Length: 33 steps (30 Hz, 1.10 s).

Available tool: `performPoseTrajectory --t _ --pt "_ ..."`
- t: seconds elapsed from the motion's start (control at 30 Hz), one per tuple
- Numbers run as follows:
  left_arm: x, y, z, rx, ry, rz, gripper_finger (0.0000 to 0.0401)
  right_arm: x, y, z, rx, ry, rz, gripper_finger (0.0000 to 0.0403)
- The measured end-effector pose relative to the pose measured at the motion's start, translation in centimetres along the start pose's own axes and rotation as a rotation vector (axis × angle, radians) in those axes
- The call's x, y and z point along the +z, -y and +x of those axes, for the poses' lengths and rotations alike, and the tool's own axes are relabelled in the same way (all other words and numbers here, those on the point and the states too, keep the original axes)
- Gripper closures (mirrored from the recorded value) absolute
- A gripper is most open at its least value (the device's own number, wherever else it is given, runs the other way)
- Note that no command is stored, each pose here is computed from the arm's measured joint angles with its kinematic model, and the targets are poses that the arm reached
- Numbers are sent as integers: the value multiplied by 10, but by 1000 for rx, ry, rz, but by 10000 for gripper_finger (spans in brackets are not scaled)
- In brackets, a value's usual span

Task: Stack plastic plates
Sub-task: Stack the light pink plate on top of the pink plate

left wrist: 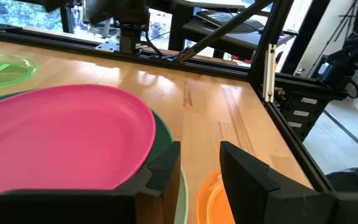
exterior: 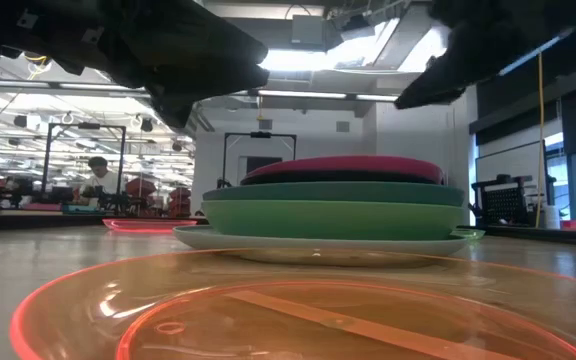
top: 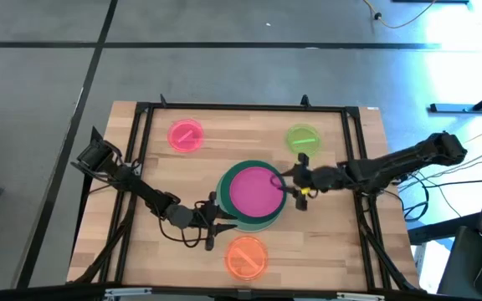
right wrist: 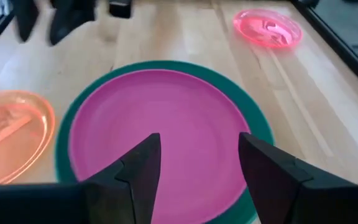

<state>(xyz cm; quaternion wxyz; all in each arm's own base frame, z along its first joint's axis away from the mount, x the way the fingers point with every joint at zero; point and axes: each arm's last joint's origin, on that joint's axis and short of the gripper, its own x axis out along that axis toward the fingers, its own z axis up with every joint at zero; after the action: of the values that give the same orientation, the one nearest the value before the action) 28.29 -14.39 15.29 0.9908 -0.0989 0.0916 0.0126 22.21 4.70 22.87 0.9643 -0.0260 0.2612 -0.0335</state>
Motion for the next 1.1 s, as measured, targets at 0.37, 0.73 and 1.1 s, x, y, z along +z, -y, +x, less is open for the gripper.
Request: performPoseTrajectory --t 0.37,0.73,1.1 --pt "23 -25 -5 100 -71 6 296 -7 -50 -20 50 45 -125 198" --pt "44 -90 -19 388 -263 0 296 -10 -62 -27 101 51 -131 198" --pt "50 -139 -15 495 -305 -67 295 -10 -61 -27 80 54 -163 198"
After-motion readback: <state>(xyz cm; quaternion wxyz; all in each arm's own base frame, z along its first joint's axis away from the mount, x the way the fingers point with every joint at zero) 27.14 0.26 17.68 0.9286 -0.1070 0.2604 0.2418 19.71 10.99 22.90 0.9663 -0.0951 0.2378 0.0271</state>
